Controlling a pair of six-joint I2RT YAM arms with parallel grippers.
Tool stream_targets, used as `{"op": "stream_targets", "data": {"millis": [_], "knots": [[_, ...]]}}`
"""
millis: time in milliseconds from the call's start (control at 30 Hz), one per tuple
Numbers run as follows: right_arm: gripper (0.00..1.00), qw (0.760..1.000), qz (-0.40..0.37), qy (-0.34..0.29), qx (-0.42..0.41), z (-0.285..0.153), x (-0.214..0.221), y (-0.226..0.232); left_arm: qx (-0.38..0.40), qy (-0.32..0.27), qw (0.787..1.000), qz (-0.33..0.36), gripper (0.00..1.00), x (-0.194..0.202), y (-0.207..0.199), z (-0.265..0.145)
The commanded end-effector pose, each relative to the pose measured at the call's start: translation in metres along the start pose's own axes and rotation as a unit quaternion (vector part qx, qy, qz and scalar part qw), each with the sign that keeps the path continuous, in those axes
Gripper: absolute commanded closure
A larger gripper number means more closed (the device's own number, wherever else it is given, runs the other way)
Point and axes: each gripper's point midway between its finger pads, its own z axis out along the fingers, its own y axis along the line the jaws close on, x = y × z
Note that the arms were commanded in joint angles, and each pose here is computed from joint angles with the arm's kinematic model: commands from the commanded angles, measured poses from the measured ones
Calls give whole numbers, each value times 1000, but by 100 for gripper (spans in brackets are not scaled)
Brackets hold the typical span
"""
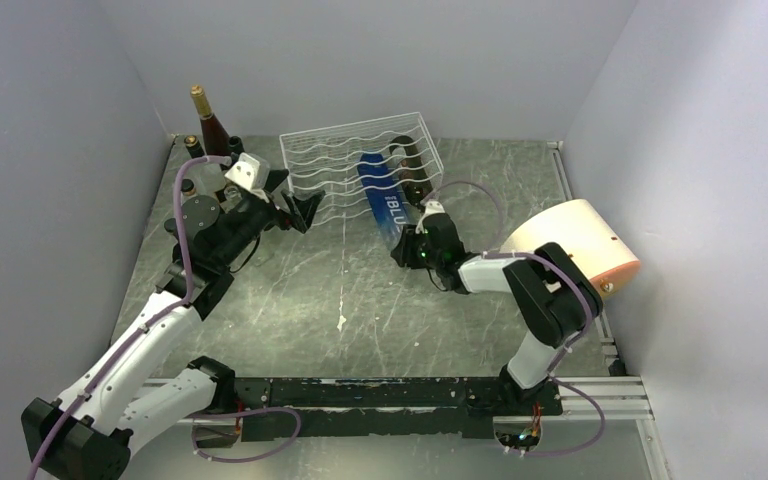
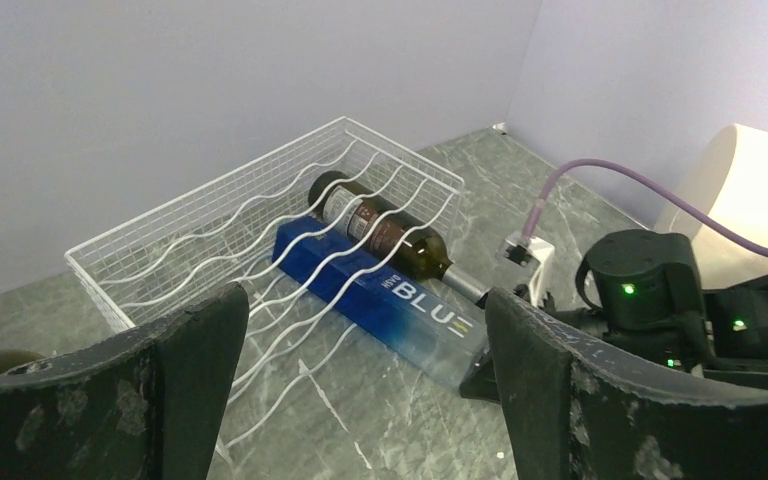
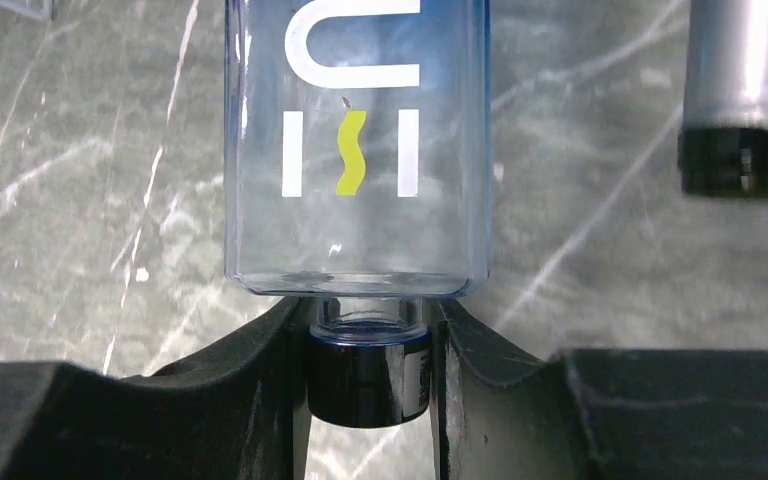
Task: Take the wine bottle off the wine rack
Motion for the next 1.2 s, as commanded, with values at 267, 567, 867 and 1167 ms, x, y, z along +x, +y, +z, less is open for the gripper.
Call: {"op": "stream_targets", "data": {"millis": [267, 567, 867, 1167], "knots": [[100, 999, 41, -32, -3, -71, 3, 9, -21, -4, 1000, -9, 6, 2, 10, 8], [100, 998, 67, -17, 11, -124, 19, 4, -16, 4, 1000, -2, 6, 8, 10, 11], [100, 997, 79, -6, -13, -166, 12, 21, 94, 32, 993, 62, 13, 37, -25, 20], [100, 997, 64, 22, -38, -195, 2, 38, 200, 77, 946, 243, 8, 109, -114, 6]]}}
